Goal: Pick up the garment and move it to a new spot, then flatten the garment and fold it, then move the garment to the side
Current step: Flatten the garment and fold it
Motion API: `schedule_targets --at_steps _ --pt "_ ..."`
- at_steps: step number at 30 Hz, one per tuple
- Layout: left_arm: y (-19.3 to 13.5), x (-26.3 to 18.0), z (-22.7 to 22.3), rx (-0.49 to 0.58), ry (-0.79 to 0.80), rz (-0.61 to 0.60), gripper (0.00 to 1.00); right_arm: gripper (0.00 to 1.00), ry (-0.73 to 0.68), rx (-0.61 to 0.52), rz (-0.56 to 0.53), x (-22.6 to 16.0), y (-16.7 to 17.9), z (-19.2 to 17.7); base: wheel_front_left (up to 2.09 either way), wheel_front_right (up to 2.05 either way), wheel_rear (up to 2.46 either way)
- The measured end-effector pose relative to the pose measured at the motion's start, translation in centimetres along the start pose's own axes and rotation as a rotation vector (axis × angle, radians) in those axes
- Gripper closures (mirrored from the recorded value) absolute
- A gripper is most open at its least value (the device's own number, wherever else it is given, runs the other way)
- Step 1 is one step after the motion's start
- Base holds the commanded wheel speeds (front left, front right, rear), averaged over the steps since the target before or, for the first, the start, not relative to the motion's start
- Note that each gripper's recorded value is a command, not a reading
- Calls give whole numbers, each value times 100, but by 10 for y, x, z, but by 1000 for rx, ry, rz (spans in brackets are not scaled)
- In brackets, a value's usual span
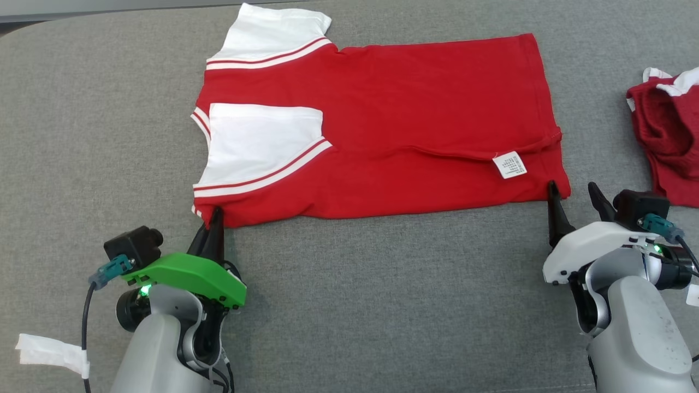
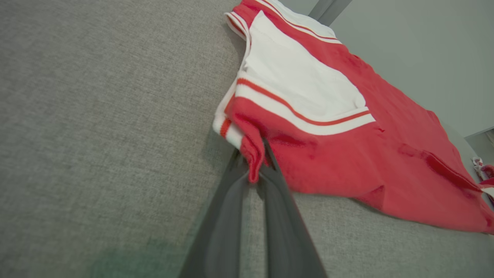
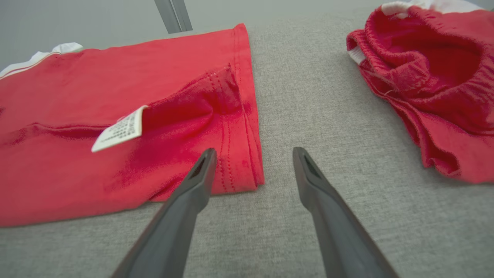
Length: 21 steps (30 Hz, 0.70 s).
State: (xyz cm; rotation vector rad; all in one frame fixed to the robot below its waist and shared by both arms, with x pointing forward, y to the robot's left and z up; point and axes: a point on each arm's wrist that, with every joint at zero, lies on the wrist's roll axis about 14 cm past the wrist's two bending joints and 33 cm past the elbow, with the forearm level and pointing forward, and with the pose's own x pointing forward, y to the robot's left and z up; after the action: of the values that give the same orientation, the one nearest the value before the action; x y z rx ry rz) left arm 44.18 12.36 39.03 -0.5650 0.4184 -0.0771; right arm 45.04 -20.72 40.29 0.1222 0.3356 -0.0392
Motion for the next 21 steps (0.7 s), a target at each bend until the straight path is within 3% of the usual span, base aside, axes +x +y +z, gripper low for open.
schedule_targets --at_steps 4,5,6,7,8,21 --pt "-4 -1 10 8 -37 -17 100 0 91 1 5 7 4 -19 0 0 0" --pt "-5 -2 12 10 -47 -21 100 15 104 17 11 9 7 -21 0 0 0" --pt "-6 -3 15 12 -58 -25 100 61 111 34 18 11 10 -21 0 0 0" --pt "-7 -4 19 14 -73 -29 100 75 113 46 24 13 13 -20 0 0 0" --pt "-9 -4 22 15 -83 -33 100 100 113 55 27 14 14 -19 0 0 0" --pt "-49 -29 69 86 -215 -151 100 100 -3 165 11 -1 5 30 0 0 0"
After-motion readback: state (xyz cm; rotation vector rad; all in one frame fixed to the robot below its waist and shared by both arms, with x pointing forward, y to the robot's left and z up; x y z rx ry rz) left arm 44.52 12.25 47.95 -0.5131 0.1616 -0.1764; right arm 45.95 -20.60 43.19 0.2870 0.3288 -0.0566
